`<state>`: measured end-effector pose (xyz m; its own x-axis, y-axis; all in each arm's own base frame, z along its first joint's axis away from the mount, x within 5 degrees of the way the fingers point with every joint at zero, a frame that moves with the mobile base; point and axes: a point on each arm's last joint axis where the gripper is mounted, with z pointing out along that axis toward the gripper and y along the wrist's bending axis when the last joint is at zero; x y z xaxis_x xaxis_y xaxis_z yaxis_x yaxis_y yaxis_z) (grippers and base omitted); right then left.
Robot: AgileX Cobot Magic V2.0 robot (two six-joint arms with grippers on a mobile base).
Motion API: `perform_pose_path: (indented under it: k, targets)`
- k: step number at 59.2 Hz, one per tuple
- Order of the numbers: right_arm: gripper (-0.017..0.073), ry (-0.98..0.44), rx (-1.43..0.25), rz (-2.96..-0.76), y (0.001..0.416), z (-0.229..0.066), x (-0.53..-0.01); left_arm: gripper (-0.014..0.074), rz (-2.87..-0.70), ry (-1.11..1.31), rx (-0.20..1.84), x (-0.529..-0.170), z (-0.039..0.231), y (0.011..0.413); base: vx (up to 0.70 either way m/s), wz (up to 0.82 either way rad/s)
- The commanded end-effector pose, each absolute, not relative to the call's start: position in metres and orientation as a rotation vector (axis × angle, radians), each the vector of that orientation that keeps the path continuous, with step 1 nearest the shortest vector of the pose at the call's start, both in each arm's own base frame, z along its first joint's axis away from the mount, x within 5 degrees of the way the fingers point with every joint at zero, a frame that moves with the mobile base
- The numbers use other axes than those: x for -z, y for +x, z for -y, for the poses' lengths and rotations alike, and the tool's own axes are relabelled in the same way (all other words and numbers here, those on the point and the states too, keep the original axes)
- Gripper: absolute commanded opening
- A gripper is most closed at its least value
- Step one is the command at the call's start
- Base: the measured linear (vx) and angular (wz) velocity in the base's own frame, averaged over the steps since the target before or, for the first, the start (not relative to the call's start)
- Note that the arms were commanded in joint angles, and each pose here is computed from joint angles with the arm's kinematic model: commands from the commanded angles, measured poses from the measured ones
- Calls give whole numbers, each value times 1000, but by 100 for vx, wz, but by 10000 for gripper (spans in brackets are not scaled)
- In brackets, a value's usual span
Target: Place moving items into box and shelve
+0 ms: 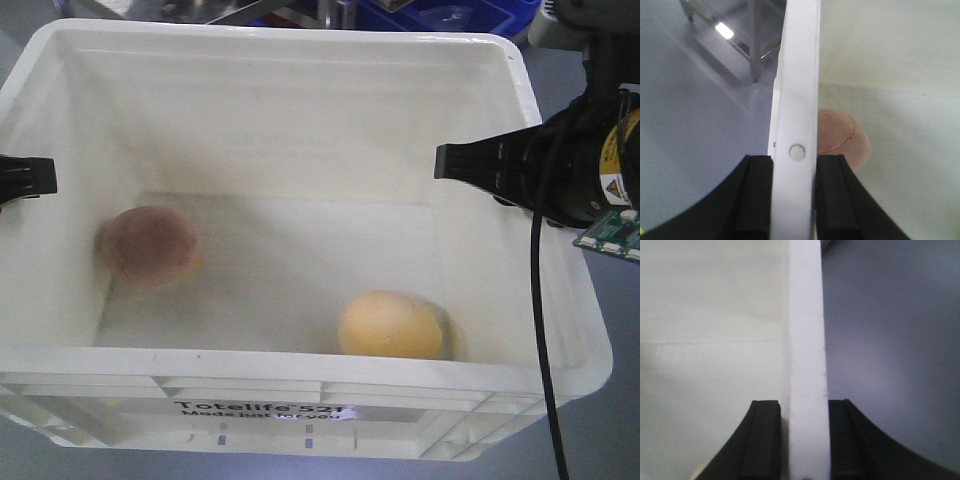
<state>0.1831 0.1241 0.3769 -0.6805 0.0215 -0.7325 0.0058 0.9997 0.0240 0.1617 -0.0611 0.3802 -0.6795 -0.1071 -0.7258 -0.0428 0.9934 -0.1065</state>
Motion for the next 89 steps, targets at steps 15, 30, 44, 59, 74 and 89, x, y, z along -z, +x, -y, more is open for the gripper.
perform_pose_path:
  k: [15, 30, 44, 59, 74, 89]
  targets:
    - [-11, 17, 32, -2166, 184, -110, -402, 109, -2144, -80, 81, -406, 54, 162, 17, -62]
    - [-11, 17, 33, -2166, 184, -110, -402, 109, -2144, -80, 81, -406, 54, 162, 17, -59]
    - [-11, 17, 33, -2166, 184, -110, -402, 109, -2144, -80, 81, -406, 54, 162, 19, -58]
    - [-11, 17, 32, -2165, 184, -110, -402, 109, -2144, -80, 81, -406, 54, 162, 22, -57]
    - [-11, 17, 32, -2165, 184, -110, -402, 109, -2144, -80, 81, -406, 54, 162, 23, -48]
    - [-11, 17, 32, -2165, 184, -110, -402, 109, -2144, -80, 81, -406, 54, 162, 27, -34]
